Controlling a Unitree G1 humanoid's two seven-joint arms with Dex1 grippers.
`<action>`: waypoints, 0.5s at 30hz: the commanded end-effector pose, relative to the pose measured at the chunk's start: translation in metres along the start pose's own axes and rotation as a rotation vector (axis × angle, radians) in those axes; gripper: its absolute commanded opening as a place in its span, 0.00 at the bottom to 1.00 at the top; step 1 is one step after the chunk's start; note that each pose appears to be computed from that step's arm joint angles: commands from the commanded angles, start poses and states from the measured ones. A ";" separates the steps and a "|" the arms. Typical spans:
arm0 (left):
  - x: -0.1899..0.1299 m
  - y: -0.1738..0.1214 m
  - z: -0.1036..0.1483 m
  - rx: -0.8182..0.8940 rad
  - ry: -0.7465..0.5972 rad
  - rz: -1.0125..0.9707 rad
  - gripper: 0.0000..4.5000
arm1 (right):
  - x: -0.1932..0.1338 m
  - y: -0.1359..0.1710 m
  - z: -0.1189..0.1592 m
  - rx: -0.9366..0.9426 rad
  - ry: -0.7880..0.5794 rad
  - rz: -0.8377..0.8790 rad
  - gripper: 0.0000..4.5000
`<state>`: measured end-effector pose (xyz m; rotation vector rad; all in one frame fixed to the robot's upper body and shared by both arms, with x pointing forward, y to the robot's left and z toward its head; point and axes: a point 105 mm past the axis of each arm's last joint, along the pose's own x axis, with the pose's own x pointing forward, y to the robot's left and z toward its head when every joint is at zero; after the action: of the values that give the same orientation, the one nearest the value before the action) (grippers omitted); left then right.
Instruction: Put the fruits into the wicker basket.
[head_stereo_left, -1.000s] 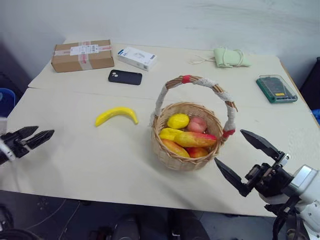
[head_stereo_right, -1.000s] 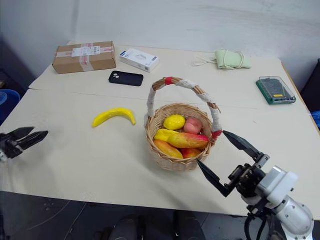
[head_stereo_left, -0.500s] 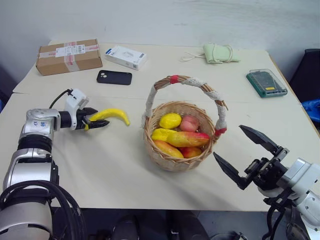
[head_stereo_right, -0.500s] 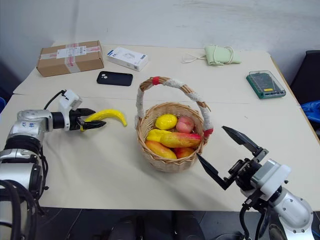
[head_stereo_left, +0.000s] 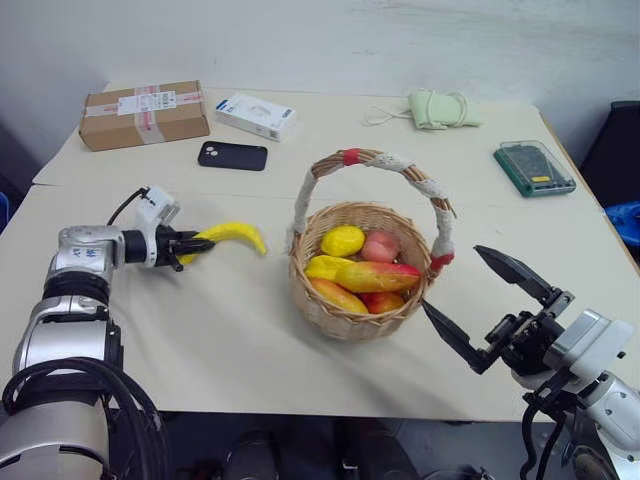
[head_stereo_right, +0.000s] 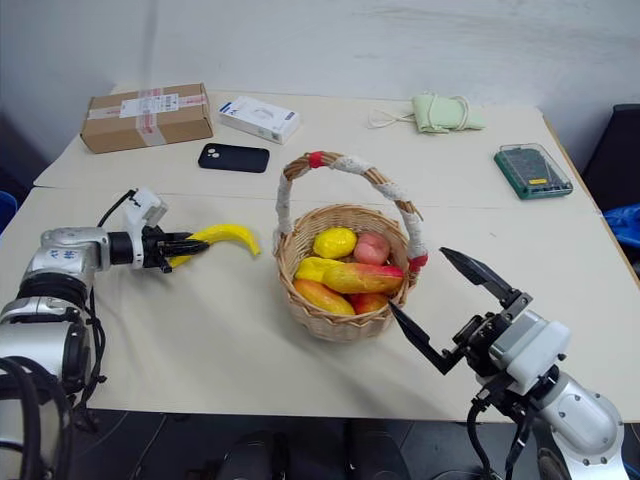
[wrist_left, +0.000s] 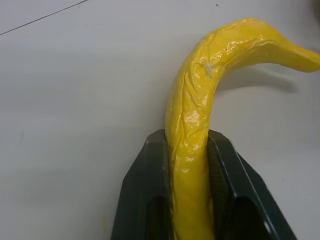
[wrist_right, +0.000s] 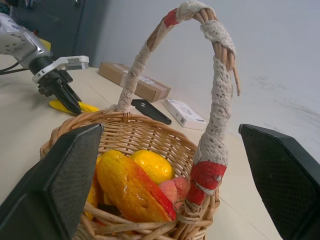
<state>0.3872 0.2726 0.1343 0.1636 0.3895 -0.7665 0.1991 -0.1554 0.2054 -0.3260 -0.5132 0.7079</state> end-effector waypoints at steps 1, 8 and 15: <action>-0.028 -0.010 0.024 0.045 -0.188 -0.121 0.12 | 0.002 -0.001 0.009 -0.014 -0.023 0.010 1.00; -0.084 -0.068 0.062 0.106 -0.299 -0.397 0.12 | -0.017 -0.013 -0.012 0.012 0.049 -0.026 1.00; -0.040 -0.183 0.102 0.191 -0.343 -0.640 0.12 | -0.042 -0.040 -0.025 -0.027 0.133 -0.072 1.00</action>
<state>0.2717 0.1640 0.2365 0.0550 0.0547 -1.3926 0.2104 -0.2115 0.1784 -0.3510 -0.3678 0.6106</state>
